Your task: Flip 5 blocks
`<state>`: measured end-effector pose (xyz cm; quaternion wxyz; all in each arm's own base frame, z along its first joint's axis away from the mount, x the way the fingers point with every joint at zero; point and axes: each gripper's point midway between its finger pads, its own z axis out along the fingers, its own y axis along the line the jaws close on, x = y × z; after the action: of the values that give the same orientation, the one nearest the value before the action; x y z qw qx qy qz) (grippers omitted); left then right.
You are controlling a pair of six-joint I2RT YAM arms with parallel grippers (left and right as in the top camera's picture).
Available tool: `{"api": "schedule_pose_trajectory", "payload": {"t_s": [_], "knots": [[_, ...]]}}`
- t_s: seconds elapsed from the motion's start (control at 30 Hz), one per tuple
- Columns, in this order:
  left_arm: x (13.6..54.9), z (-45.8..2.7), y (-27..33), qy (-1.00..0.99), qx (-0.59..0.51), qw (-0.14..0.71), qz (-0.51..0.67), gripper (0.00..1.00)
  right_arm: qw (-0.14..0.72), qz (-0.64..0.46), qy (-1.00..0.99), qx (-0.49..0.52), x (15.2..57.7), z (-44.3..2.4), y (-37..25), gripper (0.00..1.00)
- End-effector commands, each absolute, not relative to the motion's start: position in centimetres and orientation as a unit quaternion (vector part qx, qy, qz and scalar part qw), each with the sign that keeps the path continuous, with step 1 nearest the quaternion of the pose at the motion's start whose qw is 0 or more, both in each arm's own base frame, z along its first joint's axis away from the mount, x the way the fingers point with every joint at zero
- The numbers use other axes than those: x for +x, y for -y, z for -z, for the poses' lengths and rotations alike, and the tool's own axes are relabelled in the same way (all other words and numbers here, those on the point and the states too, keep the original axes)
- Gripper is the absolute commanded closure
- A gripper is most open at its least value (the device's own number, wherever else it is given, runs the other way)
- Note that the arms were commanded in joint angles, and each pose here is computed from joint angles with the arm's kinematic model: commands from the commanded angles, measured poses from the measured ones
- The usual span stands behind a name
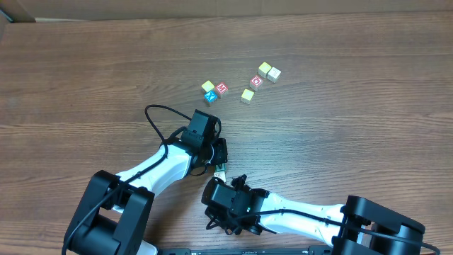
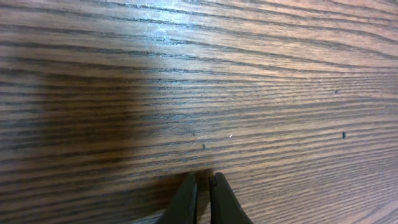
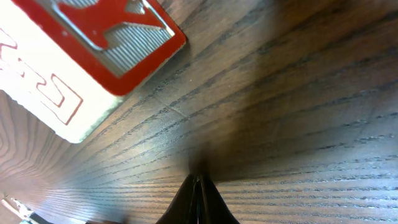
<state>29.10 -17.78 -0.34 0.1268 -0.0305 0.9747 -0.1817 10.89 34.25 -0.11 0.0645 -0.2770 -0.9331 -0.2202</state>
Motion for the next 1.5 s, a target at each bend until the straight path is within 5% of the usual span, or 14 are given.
{"api": "schedule_pose_trajectory", "payload": {"t_s": [0.0, 0.4, 0.9, 1.47], "knots": [[27.7, 3.6, 14.7, -0.986, -0.063, 0.098, 0.123, 0.96, 0.059, 0.218, 0.935, -0.274, 10.9, 0.2, -34.4, 0.96], [29.8, 2.9, 11.4, -0.982, -0.117, 0.108, 0.103, 0.96, 0.052, 0.223, 0.942, -0.247, 11.0, 0.1, -34.5, 0.96], [27.3, 3.6, 6.1, -0.979, -0.191, 0.04, 0.052, 0.96, 0.06, 0.097, 0.95, -0.291, 11.8, 2.0, -27.6, 0.96], [25.0, 3.5, 7.6, -0.978, -0.191, -0.017, 0.089, 0.95, -0.022, 0.143, 0.982, -0.122, 21.1, 1.6, -24.0, 0.96]]}}
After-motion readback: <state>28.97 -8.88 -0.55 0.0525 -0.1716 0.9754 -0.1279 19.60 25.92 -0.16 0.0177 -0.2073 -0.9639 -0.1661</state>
